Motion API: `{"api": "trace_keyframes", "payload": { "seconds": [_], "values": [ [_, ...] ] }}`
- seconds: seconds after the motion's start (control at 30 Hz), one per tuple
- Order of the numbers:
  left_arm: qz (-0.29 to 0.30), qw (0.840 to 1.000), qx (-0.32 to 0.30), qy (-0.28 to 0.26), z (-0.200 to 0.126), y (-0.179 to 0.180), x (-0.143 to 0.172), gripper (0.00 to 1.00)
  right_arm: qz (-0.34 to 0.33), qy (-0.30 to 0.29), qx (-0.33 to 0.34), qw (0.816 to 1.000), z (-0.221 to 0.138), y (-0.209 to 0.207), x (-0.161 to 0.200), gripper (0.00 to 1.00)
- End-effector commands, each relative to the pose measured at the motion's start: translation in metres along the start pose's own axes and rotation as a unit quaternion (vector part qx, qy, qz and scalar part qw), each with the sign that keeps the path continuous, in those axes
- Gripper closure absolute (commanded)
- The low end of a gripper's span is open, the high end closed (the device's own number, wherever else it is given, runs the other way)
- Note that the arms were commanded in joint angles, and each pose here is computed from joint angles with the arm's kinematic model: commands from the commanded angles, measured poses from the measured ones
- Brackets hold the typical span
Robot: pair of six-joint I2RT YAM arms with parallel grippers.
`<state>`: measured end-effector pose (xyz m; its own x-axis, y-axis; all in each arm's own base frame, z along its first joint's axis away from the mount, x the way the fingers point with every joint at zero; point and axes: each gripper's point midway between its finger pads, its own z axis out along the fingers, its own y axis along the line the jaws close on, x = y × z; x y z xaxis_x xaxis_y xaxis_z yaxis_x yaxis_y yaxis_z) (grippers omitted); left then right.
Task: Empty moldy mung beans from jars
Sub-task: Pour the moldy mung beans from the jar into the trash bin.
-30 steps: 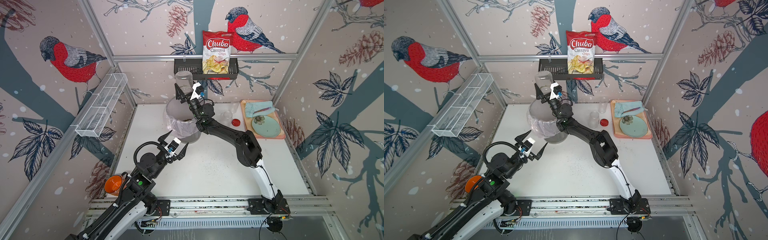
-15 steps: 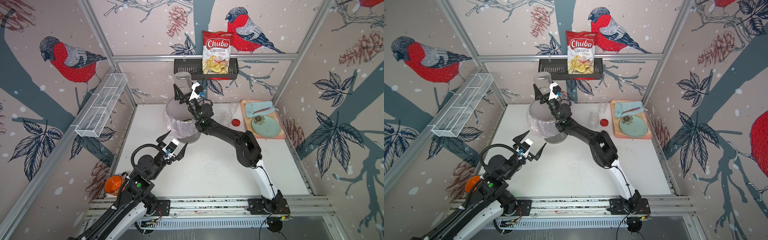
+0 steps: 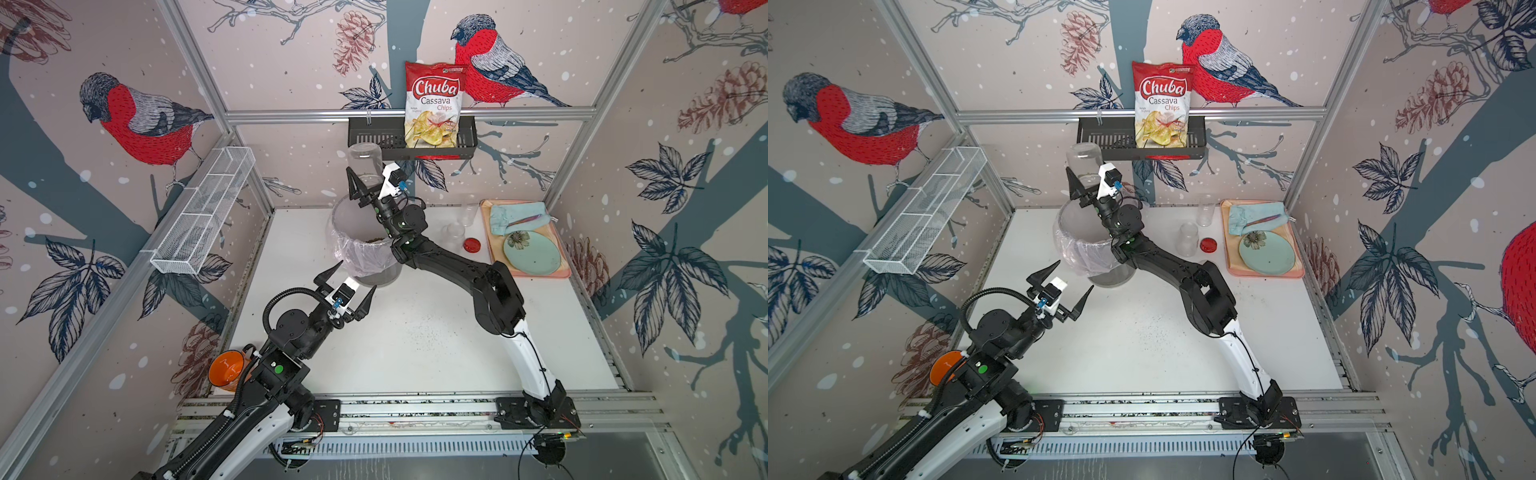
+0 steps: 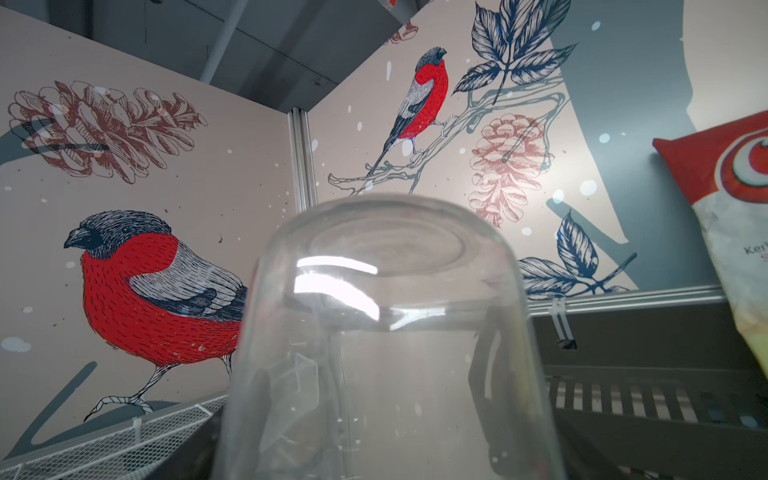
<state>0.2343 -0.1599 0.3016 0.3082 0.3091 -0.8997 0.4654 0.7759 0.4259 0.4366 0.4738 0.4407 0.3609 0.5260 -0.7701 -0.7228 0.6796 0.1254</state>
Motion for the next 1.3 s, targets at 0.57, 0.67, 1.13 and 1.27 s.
{"api": "trace_keyframes", "payload": {
  "seconds": [0.57, 0.67, 1.13, 1.27],
  "values": [
    [0.006, 1.0, -0.018, -0.025, -0.002, 0.007, -0.012, 0.04, -0.016, -0.035, 0.012, 0.999, 0.008, 0.005, -0.036, 0.81],
    [0.006, 1.0, -0.014, -0.022, -0.001, 0.007, -0.014, 0.04, 0.007, -0.054, -0.024, 0.998, -0.005, 0.012, -0.052, 0.8],
    [0.006, 0.999, -0.019, -0.025, -0.003, 0.009, -0.015, 0.04, 0.205, 0.095, -0.049, 0.973, 0.04, -0.031, -0.046, 0.79],
    [0.003, 0.999, -0.02, -0.031, -0.006, 0.009, -0.017, 0.04, 0.261, 0.123, -0.077, 0.954, 0.039, -0.03, -0.055, 0.8]
  ]
}}
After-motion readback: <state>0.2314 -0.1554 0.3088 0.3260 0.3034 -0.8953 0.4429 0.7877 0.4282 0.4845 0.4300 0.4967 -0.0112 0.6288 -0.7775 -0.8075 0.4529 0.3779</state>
